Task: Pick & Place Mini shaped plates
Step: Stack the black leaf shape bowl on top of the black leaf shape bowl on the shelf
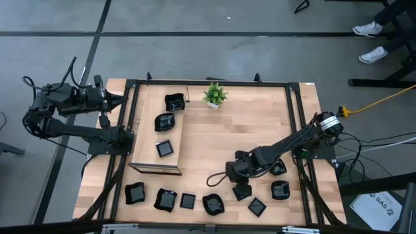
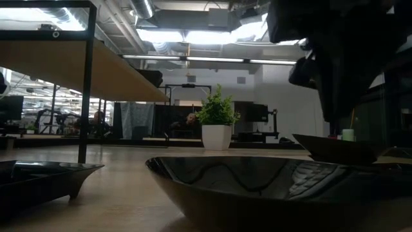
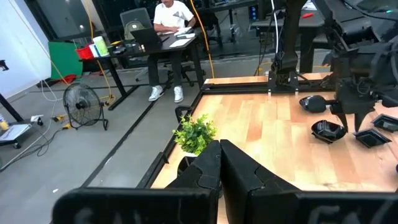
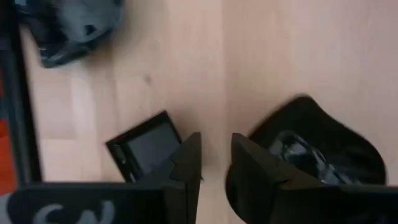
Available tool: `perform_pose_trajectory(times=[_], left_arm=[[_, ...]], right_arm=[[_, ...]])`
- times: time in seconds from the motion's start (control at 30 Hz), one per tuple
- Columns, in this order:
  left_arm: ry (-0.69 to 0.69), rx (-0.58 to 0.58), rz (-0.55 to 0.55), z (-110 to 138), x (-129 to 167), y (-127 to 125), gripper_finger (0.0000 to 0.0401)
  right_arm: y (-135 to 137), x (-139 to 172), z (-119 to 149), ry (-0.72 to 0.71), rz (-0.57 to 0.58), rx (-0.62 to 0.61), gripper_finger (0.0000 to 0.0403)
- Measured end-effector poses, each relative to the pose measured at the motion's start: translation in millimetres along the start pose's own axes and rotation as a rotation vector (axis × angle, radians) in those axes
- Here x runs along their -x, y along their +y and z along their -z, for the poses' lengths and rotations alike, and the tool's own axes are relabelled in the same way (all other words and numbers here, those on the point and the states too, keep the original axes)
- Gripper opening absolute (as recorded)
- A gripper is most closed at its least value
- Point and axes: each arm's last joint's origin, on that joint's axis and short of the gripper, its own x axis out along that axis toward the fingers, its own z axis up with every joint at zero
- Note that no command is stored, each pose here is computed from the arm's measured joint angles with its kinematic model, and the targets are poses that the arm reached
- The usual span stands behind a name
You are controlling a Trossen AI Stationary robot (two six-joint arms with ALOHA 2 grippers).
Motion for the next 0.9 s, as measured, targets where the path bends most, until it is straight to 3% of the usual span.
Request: perform_pose_trajectory(times=[0.33,0.9], left_arm=[[0.0,0.0,0.0,0.0,0.0,0.0,0.0004],[0.0,0.0,0.0,0.0,0.0,0.0,0.0004]], right_arm=[[2.9,-10.5,5.8,-0.011,0.119,-0.172,0.0088],[6.9,-23.1,8.7,-0.029,0.186,-0.185,0.0088]])
